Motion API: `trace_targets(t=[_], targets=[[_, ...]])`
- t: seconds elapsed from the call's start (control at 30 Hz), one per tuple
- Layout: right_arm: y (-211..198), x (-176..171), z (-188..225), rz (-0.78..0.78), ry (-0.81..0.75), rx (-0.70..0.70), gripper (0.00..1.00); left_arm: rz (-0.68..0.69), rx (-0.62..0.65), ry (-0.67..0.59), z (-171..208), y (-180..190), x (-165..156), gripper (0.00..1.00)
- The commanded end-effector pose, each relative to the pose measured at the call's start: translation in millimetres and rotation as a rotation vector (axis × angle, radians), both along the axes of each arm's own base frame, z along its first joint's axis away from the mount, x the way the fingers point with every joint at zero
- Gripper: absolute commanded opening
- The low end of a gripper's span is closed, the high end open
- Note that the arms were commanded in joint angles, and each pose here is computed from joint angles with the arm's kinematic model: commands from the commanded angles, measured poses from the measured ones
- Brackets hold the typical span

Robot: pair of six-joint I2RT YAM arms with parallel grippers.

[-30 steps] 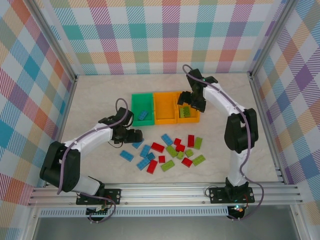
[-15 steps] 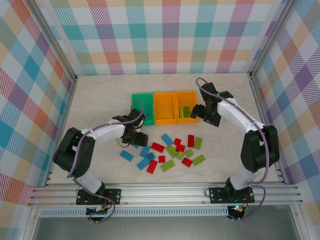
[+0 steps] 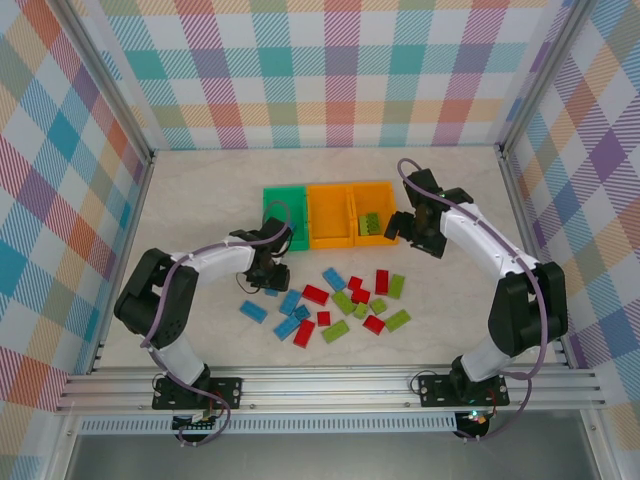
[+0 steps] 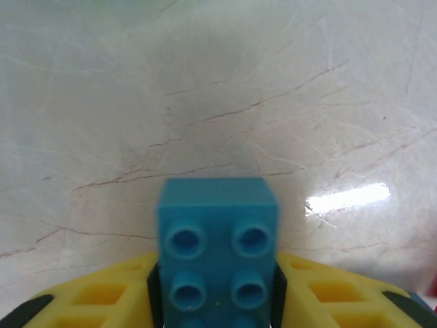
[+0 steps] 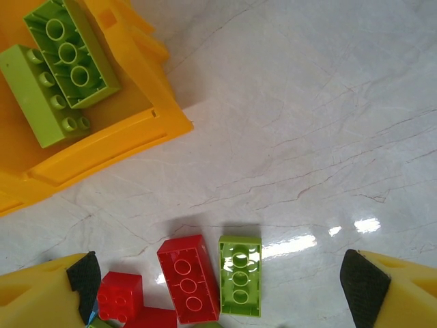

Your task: Sort the legos into containers by color

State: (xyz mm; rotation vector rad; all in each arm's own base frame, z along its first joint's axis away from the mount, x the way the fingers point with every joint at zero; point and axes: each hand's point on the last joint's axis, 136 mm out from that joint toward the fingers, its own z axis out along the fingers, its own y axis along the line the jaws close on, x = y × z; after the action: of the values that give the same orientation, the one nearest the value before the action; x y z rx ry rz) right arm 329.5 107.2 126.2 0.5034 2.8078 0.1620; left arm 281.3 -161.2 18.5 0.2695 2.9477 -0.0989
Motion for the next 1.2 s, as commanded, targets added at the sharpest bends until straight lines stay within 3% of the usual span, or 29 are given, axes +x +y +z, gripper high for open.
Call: trace_targets(t=[0.0,0.17,0.47,0.7,0.9,1.17], targets=[[-5.0,-3.6,0.1,-0.028,-0.002,-0.002,0.93,0.014,0.007,0.002,5.0,-2.0,3.2,0.36],[-8.6,-12.4,-8.4,-0.022,0.025,-0.029,0.92,0.029,-0.026,-0.083,39.4,-10.5,24.5,0.26],[4.5,-56.5,-46.0,0.055,0.111,-0.060,0.91,0.136,-0.099,-0.301,122.1,-10.3,100.6,0.25],[26.4,-59.0,-47.4,0.102,0.067,0.008,0.90,0.229,-0.165,-0.221,104.9,-9.8,141.3,0.26],[65.4,-53.1,-35.0,0.322,-0.033,-0.004,0.90,0.250,-0.199,-0.179,93.0,-21.0,153.3,0.26],[111.0,-49.2,-35.4,0.518,-0.058,-0.047,0.86,0.281,-0.213,-0.150,86.0,-24.6,159.2,0.34]])
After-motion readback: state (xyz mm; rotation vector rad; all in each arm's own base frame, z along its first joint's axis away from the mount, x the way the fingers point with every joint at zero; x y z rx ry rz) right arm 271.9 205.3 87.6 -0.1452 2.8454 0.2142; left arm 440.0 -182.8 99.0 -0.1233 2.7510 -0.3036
